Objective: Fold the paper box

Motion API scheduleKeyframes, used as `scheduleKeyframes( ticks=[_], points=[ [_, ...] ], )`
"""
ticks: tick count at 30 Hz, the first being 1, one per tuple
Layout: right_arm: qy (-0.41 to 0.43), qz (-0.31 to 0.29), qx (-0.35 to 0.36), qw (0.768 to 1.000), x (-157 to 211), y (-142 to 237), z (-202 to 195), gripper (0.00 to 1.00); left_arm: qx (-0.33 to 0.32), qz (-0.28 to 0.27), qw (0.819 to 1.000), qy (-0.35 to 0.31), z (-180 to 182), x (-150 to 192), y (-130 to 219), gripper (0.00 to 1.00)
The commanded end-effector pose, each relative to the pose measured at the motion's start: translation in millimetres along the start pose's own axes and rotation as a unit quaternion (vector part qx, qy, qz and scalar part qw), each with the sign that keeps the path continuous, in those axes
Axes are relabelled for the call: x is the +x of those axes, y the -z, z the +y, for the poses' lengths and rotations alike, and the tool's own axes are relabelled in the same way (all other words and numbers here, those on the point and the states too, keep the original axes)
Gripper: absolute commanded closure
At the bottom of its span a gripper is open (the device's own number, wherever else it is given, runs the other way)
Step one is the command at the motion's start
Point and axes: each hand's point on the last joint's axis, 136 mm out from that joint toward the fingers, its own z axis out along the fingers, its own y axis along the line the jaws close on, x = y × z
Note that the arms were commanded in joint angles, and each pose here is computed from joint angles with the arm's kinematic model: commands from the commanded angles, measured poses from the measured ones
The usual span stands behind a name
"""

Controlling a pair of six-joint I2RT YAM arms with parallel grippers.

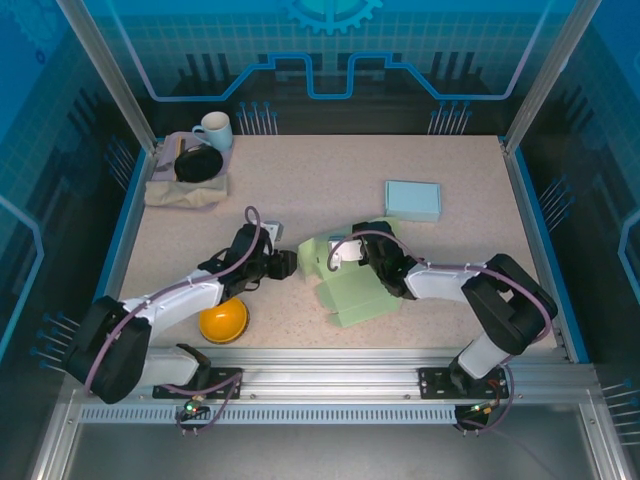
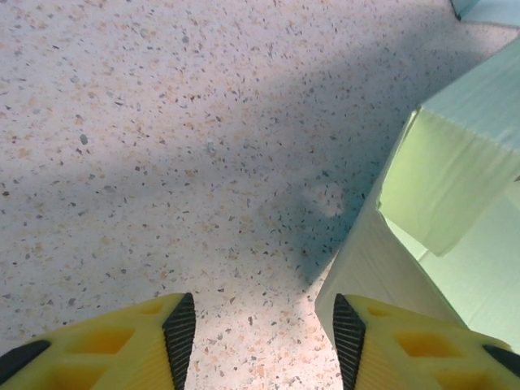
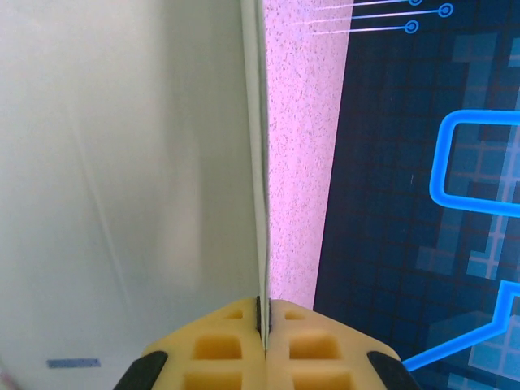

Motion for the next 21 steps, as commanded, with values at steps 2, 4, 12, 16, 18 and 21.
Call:
scheduleKeyframes(
  ticks=[2,4,12,16,18,21],
  points=[
    [-0.004,0.008,0.026,1.000,5,-2,-3,1.00,0.026,-0.004,0.999,-0.020,-13,-11,-1,0.51],
    [-0.016,0.004,0.035,0.999,4,-1,-10,1.00,0.026,-0.004,0.999,-0.020,-13,-10,-1,0.52],
    [-0.064,-0.028,0.086,0.994,-10,9,-54,1.00,0.065,-0.010,0.998,-0.026,-28,-15,-1,0.50],
    [-0.061,-0.030,0.091,0.994,-14,7,-59,1.00,0.085,-0.006,0.996,-0.027,-36,-18,-3,0.50],
    [-0.060,-0.030,0.091,0.994,-15,7,-59,1.00,0.083,-0.005,0.996,-0.030,-36,-19,-5,0.50],
    [-0.061,-0.031,0.088,0.994,-16,7,-57,1.00,0.080,-0.002,0.996,-0.031,-36,-19,-8,0.50]
  ],
)
